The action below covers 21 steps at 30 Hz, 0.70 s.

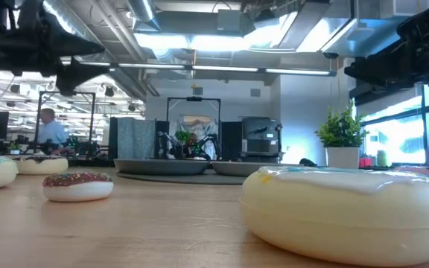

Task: Pick & Place donuts
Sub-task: Put the big black doughnut on the dark gray plate

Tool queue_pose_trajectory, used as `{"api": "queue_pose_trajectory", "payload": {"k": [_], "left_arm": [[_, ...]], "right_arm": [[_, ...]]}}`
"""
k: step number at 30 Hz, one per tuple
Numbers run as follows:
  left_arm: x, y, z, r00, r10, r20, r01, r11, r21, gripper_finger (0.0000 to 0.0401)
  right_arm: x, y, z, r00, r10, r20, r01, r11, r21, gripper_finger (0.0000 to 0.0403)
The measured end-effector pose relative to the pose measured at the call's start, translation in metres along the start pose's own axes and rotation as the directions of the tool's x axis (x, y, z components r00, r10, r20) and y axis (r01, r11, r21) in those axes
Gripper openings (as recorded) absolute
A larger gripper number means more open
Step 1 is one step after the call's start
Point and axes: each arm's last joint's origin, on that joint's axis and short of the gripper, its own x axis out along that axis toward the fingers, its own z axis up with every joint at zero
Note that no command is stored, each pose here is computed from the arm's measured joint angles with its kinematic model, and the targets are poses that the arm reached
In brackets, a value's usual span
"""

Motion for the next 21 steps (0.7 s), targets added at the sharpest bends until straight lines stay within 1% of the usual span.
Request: {"api": "queue_pose_trajectory", "payload": {"k": [2, 3, 5, 7, 8, 9, 10, 12, 15, 16, 18, 21], "left_arm": [[-0.001, -0.002, 0.008, 1.000, -0.002, 0.020, 0.002, 1.000, 0.005, 0.0254], [-0.001, -0.004, 0.013, 0.999, 0.013, 0.032, -0.013, 1.000, 0.004, 0.0254], [-0.001, -0.006, 0.027, 0.996, 0.084, 0.021, -0.084, 0.996, 0.023, 0.0253], [-0.001, -0.007, 0.036, 0.981, 0.183, -0.070, -0.178, 0.982, 0.069, 0.0253], [-0.001, -0.007, 0.039, 0.961, 0.242, -0.134, -0.232, 0.969, 0.085, 0.0253], [-0.001, -0.007, 0.042, 0.932, 0.302, -0.201, -0.288, 0.953, 0.096, 0.0253], [0.000, -0.007, 0.044, 0.900, 0.346, -0.265, -0.333, 0.938, 0.094, 0.0253], [0.003, -0.009, 0.046, 0.828, 0.401, -0.391, -0.396, 0.913, 0.099, 0.0253], [0.012, -0.011, 0.042, 0.693, 0.444, -0.568, -0.457, 0.880, 0.131, 0.0253], [0.016, -0.012, 0.041, 0.643, 0.457, -0.614, -0.474, 0.868, 0.148, 0.0253], [0.021, -0.012, 0.035, 0.522, 0.497, -0.694, -0.514, 0.832, 0.209, 0.0253], [0.029, -0.010, 0.024, 0.342, 0.558, -0.756, -0.563, 0.766, 0.310, 0.0253]], "right_arm": [[0.000, 0.000, 0.000, 1.000, 0.000, -0.001, 0.000, 1.000, -0.001, 0.0136], [0.000, 0.000, 0.000, 1.000, 0.000, -0.001, 0.000, 1.000, -0.003, 0.0136], [0.000, 0.000, 0.000, 1.000, 0.000, 0.000, 0.000, 1.000, -0.004, 0.0136], [0.000, 0.000, 0.000, 1.000, 0.000, -0.001, 0.000, 1.000, -0.004, 0.0136], [0.000, 0.000, 0.000, 1.000, 0.000, -0.001, 0.000, 1.000, -0.004, 0.0136], [0.000, 0.000, 0.000, 1.000, 0.000, -0.001, 0.000, 1.000, -0.004, 0.0136], [0.000, 0.000, 0.000, 1.000, 0.000, -0.001, 0.000, 1.000, -0.004, 0.0136], [0.000, 0.000, 0.000, 1.000, 0.000, -0.001, 0.000, 1.000, -0.004, 0.0136], [0.000, 0.000, 0.000, 1.000, 0.000, -0.001, 0.000, 1.000, -0.001, 0.0136], [0.000, 0.000, 0.000, 1.000, 0.000, -0.001, 0.000, 1.000, 0.000, 0.0136], [0.000, 0.000, 0.000, 1.000, 0.000, -0.001, 0.000, 1.000, -0.001, 0.0136], [0.000, 0.000, 0.000, 1.000, 0.000, -0.001, 0.000, 1.000, -0.003, 0.0136]]}}
